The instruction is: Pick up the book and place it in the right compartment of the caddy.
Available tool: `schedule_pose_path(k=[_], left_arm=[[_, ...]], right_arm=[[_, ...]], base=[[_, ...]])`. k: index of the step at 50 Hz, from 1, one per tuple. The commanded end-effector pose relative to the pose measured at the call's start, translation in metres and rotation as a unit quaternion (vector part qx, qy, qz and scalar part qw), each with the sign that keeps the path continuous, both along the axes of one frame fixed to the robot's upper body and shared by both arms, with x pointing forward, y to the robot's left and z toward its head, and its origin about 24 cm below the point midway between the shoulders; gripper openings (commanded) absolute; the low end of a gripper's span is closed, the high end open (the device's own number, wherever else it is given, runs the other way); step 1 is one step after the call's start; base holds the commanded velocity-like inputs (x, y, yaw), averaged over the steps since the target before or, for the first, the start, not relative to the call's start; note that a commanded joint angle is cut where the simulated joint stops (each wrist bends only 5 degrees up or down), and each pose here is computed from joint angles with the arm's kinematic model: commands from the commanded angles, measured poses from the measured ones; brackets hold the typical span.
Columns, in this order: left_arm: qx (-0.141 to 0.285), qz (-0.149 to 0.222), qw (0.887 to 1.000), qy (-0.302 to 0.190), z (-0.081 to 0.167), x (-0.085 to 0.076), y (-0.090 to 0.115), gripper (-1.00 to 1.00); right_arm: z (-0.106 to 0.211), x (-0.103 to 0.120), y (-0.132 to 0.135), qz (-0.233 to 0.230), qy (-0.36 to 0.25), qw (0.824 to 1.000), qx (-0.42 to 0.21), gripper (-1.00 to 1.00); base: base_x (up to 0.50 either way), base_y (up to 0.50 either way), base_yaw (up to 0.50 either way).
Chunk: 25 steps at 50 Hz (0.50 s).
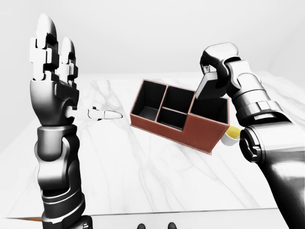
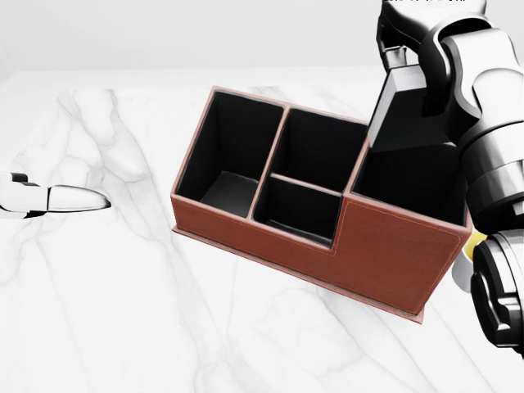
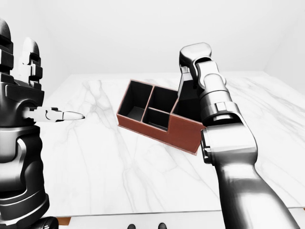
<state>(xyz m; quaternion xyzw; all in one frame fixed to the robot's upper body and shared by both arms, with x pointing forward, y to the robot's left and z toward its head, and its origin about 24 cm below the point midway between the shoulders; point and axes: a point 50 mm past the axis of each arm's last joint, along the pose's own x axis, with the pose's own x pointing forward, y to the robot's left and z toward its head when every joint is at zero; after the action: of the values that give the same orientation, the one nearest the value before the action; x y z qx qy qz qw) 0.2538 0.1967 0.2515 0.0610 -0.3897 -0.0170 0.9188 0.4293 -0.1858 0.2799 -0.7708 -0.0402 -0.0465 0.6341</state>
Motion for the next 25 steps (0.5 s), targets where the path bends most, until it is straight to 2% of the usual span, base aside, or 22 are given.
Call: schedule_pose_path(k=[1, 25], left_arm=[[0.000, 0.001, 1.000, 0.001, 0.000, 0.000, 0.000, 1.00], [0.002, 0.004, 1.000, 0.003, 0.000, 0.002, 0.001, 1.00]], right_arm=[[0.005, -0.001, -0.001, -0.001, -0.020, 1.000, -0.015, -1.00], [-0.017, 0.001, -0.005, -0.006, 0.004, 1.000, -0.021, -1.00]], base=[[0.00, 0.00, 0.00], [0.00, 0.00, 0.00]])
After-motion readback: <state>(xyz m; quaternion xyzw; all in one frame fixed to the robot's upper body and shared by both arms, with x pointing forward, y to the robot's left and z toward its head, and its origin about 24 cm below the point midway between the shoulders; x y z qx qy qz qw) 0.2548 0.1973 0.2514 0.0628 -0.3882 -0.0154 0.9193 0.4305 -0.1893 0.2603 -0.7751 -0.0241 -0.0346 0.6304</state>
